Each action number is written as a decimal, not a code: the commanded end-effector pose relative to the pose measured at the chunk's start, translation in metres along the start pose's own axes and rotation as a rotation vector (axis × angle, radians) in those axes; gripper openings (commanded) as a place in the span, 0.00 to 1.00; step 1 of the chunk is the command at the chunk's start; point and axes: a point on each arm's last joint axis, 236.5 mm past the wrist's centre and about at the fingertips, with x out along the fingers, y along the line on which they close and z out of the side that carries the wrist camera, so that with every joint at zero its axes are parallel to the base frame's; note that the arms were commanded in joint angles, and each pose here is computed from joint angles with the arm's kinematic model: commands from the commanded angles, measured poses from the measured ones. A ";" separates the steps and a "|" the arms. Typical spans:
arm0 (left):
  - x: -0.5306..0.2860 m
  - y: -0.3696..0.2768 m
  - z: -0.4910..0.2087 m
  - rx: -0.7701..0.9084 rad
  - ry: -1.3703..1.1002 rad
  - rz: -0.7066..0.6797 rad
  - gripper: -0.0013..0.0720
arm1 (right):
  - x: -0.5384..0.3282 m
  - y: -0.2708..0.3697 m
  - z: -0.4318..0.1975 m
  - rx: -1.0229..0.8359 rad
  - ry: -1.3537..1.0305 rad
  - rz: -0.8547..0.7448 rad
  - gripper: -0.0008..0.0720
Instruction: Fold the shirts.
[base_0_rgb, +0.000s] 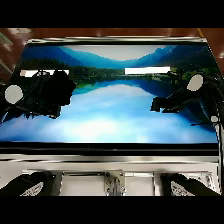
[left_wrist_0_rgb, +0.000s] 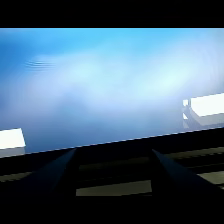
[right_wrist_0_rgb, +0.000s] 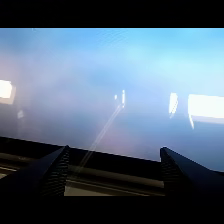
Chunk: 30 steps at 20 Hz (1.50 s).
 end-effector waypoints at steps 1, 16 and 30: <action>0.000 0.000 0.000 0.001 0.000 0.000 0.69 | 0.000 0.000 0.000 -0.001 0.001 0.000 0.96; 0.000 0.000 0.000 0.001 0.000 0.000 0.69 | 0.000 0.000 0.000 0.000 0.001 0.000 0.96; 0.028 0.003 0.056 0.014 -0.154 0.017 0.70 | 0.000 0.001 0.016 -0.018 -0.069 0.001 0.96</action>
